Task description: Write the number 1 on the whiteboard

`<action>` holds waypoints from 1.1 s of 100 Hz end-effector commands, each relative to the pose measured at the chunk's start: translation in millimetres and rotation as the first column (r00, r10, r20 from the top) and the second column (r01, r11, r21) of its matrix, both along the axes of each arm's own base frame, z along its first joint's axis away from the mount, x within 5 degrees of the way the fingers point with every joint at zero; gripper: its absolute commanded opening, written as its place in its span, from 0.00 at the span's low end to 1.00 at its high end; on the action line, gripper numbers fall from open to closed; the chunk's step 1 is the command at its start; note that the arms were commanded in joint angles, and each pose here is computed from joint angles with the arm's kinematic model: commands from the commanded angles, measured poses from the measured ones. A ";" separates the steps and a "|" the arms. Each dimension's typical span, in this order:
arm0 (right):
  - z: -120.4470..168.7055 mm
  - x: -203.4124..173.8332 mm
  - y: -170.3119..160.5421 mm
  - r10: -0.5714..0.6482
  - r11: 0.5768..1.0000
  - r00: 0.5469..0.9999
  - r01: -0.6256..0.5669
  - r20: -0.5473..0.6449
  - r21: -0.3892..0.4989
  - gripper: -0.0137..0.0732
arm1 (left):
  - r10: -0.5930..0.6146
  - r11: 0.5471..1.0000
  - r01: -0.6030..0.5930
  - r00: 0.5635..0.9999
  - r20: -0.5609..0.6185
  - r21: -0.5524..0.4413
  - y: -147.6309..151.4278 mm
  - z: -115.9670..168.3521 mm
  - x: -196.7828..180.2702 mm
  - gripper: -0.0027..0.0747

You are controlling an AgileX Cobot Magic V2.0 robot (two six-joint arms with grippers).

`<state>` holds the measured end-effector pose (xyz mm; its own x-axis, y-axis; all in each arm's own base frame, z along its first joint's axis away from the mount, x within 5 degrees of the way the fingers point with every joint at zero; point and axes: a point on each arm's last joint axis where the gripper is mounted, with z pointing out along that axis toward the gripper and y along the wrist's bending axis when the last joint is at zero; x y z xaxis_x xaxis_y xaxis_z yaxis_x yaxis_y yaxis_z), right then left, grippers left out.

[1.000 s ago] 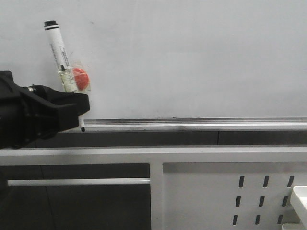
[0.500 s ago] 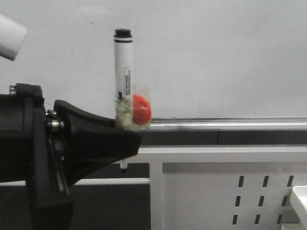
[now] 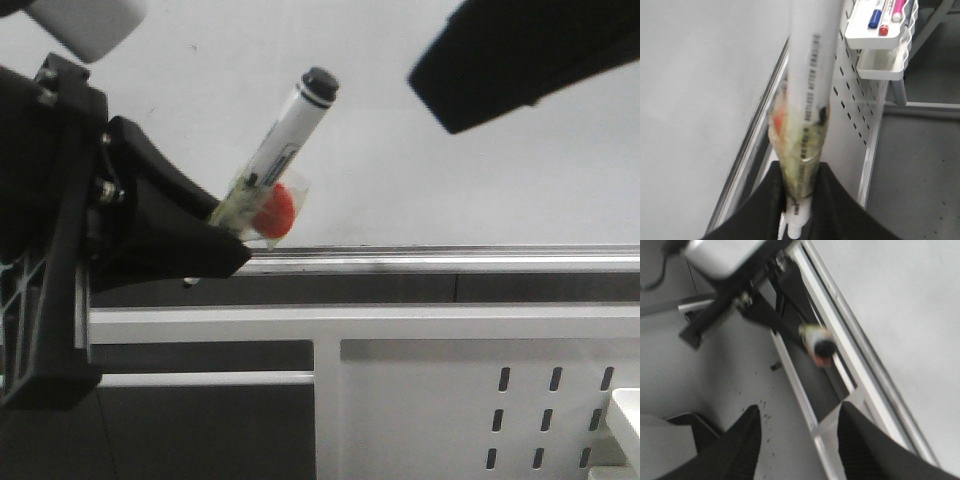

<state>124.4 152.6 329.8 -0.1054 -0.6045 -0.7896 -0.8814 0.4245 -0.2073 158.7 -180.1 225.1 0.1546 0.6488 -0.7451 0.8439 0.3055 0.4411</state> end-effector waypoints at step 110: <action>-1.1 29.8 36.0 -0.011 0.997 0.990 0.001 0.139 0.074 0.07 | -0.070 0.989 0.079 0.995 0.070 -0.127 -15.9 30.3 -5.7 0.09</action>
